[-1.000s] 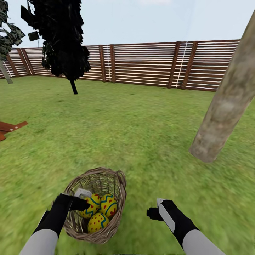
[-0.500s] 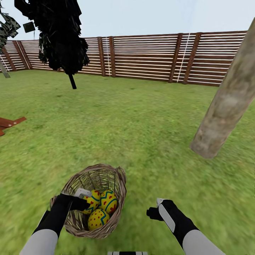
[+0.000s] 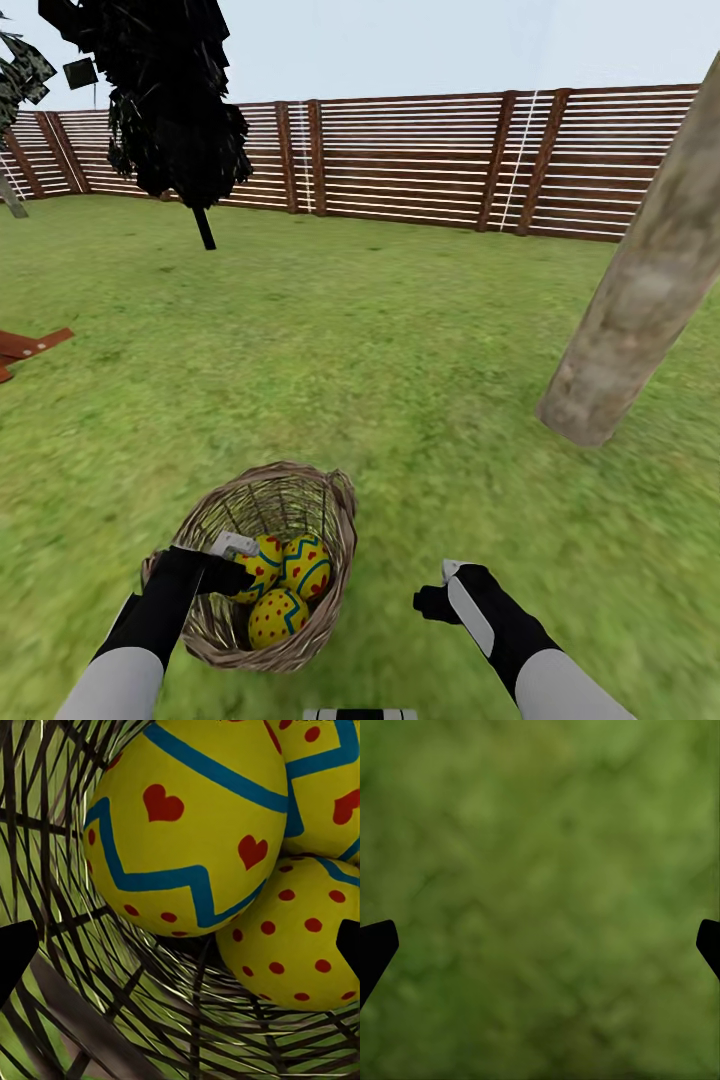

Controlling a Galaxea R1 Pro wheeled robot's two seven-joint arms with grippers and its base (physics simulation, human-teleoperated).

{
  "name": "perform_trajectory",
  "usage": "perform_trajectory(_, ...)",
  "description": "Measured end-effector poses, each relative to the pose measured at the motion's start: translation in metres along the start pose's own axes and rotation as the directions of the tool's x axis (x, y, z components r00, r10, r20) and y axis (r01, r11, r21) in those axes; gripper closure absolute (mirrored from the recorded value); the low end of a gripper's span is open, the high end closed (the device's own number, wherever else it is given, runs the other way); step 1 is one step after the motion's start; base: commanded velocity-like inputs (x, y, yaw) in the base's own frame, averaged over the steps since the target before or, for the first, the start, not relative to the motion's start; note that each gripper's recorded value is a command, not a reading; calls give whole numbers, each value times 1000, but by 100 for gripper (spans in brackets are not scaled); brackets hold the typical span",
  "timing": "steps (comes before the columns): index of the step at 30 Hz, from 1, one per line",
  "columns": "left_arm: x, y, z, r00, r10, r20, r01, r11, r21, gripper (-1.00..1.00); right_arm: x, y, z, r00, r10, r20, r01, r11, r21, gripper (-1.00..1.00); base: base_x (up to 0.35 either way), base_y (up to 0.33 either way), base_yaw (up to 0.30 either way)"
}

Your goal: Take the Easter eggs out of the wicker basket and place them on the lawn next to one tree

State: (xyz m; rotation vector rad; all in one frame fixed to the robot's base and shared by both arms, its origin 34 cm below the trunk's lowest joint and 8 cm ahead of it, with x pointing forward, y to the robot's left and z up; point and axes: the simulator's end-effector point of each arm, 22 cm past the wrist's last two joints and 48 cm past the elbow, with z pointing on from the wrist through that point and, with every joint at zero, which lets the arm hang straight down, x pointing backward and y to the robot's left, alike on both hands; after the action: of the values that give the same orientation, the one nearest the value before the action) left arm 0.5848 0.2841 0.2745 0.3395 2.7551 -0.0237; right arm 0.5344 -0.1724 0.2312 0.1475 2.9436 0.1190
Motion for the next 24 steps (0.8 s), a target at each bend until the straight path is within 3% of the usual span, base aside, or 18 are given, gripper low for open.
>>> perform_trajectory(9,-5,2,-2,1000,0,10,0,1000,-7,-100,0,1,0,1000,-1,0,1,1000,0,-100,137,0,0)
perform_trajectory(24,-13,8,-7,1000,1,29,-1,1000,-20,-100,0,1,0,1000,-5,0,5,1000,0,-100,14,0,0)
